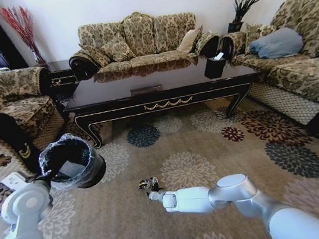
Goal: Move to the front of the table and pick up the trash from the floor, then place it into the trash bin.
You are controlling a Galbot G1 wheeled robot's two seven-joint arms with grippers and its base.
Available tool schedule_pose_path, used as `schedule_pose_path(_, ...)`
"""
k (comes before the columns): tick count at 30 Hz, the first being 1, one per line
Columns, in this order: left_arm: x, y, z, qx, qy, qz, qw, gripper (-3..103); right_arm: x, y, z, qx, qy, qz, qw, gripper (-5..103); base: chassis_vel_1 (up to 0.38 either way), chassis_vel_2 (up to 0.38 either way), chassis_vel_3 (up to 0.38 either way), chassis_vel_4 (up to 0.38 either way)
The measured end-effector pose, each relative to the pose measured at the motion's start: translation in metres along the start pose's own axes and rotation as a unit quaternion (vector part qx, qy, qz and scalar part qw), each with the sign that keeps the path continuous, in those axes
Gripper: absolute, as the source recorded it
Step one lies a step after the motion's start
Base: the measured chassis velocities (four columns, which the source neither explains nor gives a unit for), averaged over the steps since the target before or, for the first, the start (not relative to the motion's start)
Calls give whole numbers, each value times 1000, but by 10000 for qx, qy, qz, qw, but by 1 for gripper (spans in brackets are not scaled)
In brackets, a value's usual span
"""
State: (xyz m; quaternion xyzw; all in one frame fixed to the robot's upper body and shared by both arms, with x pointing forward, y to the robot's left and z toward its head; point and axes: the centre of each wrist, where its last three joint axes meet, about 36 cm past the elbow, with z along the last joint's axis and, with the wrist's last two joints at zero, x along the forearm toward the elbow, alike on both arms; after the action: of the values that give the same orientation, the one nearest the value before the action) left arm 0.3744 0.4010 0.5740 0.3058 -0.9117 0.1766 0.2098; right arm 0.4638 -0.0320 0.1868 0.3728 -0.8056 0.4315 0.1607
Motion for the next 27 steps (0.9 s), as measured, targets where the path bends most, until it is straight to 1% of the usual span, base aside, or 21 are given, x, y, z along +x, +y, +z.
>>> schedule_pose_path(2,1,0,1,-5,4,-1,10000,2,-3,-3,1,57,-81,-67,9999,101,0,0,0,0)
schedule_pose_path(4,1,0,1,-9,5,0,10000,2,-5,-4,-1,85,-141,-109,9998,92,0,0,0,0)
schedule_pose_path(5,1,0,1,-9,5,0,10000,2,-5,-4,-1,85,-141,-109,9998,92,0,0,0,0)
schedule_pose_path(6,2,0,1,-10,0,4,10000,2,-6,-4,-2,90,-167,-119,9997,87,0,0,0,0)
schedule_pose_path(11,2,0,1,-9,-3,4,10000,2,-7,-4,-3,92,-181,-123,9997,87,0,0,0,0)
schedule_pose_path(12,3,1,1,-9,-8,1,10000,2,-8,-4,-7,94,-221,-131,9996,65,0,0,0,0)
schedule_pose_path(13,3,1,1,-11,-6,-2,10000,2,-8,-4,-7,93,-226,-131,9996,60,0,0,0,0)
schedule_pose_path(14,3,2,1,-11,-8,-8,10000,2,-7,-4,-6,90,-243,-137,9996,60,0,0,0,0)
schedule_pose_path(17,3,2,0,-12,-19,-17,10000,2,-5,-4,-3,90,-304,-144,9994,43,0,0,0,0)
schedule_pose_path(18,3,2,0,-12,-19,-17,10000,2,-5,-4,-3,90,-304,-144,9994,43,0,0,0,0)
schedule_pose_path(20,3,2,1,-15,-19,-11,10000,2,-4,-4,0,89,-327,-142,9993,32,0,0,0,0)
schedule_pose_path(22,3,1,1,-15,-19,-5,10000,2,-4,-5,0,83,-336,-137,9993,32,0,0,0,0)
schedule_pose_path(25,2,0,1,-26,-18,6,10000,2,-1,-5,3,44,-381,-140,9992,15,0,0,0,0)
schedule_pose_path(26,2,0,1,-26,-18,6,10000,2,-1,-5,3,44,-381,-140,9992,15,0,0,0,0)
schedule_pose_path(27,2,-1,0,-31,-20,11,10000,2,-1,-5,4,30,-396,-139,9991,10,0,0,0,0)
